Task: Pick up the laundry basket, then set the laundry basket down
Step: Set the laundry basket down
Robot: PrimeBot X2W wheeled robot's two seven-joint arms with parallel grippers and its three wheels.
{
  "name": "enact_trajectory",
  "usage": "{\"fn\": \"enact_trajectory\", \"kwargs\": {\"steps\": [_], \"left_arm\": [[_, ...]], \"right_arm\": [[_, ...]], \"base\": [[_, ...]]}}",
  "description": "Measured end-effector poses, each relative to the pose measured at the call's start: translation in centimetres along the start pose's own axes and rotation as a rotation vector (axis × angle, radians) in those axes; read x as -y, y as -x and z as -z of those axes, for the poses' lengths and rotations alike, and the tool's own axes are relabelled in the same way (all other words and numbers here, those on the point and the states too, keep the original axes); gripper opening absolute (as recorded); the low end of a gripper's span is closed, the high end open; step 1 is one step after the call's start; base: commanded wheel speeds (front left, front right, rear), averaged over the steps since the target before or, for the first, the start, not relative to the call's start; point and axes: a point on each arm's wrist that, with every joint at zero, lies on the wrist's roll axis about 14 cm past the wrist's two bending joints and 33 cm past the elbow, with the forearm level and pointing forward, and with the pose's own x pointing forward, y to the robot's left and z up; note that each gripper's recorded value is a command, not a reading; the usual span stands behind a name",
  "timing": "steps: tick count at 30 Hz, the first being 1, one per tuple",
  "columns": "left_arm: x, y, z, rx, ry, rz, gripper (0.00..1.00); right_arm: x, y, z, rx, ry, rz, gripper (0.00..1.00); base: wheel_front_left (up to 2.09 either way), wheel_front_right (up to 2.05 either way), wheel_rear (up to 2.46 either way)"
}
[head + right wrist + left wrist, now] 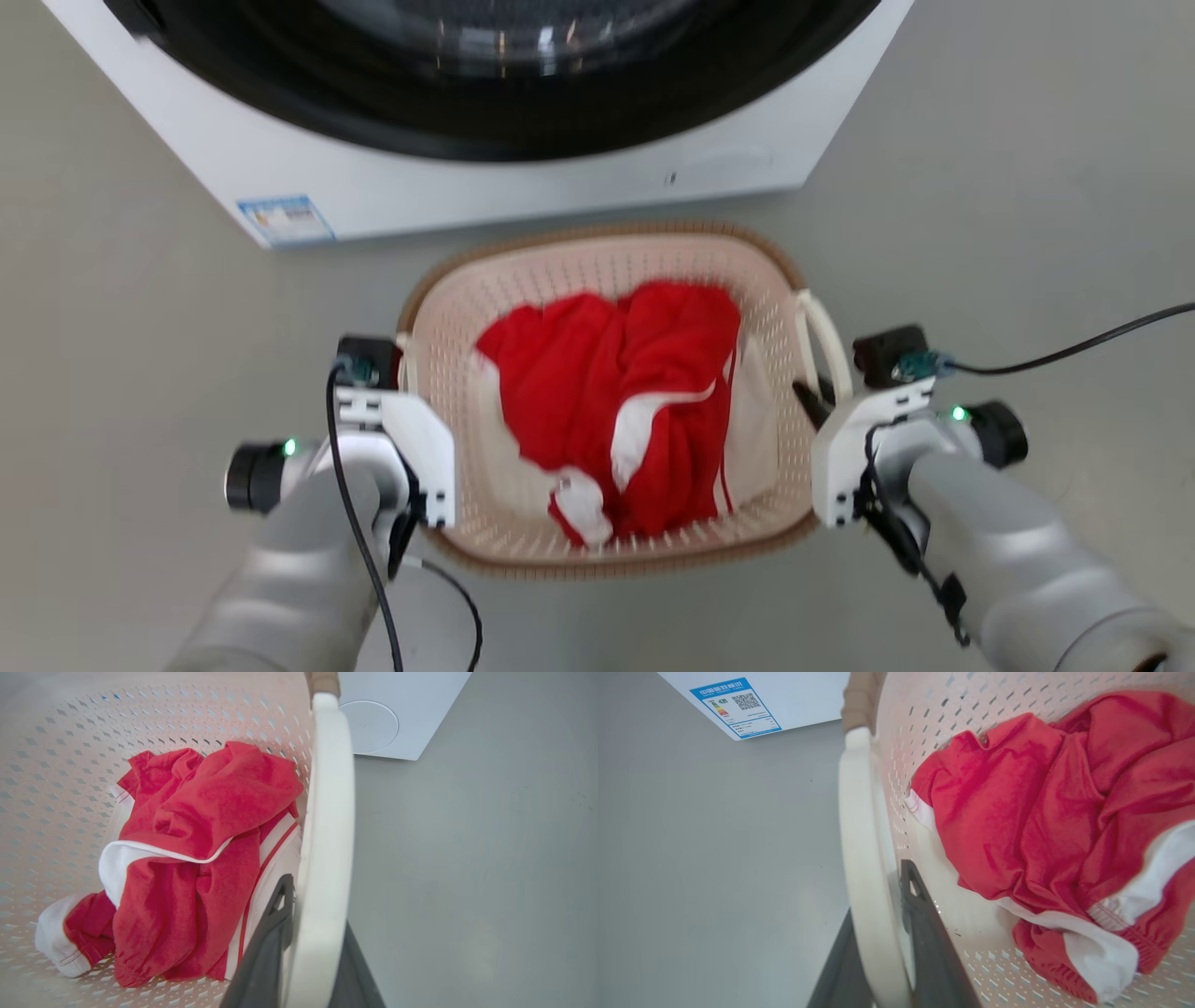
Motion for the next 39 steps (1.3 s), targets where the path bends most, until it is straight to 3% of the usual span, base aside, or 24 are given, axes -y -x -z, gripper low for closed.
{"fn": "enact_trajectory", "kwargs": {"steps": [9, 22, 39], "left_arm": [[-0.7, -4.6, -1.2, 0.032, 0.01, 0.005, 0.0], [-2.4, -10.3, 0.5, 0.018, 0.046, -0.006, 0.0], [-2.7, -14.0, 2.3, 0.012, 0.054, 0.006, 0.0]], "right_arm": [[2.7, -4.8, -0.2, 0.009, 0.004, 0.016, 0.0], [4.4, -11.5, 1.6, -0.031, -0.001, 0.002, 0.0], [5.9, -14.2, 3.3, -0.028, -0.049, 0.017, 0.0]], "base": [[0.0, 0.0, 0.0], [0.0, 0.0, 0.0], [0.0, 0.0, 0.0]]}}
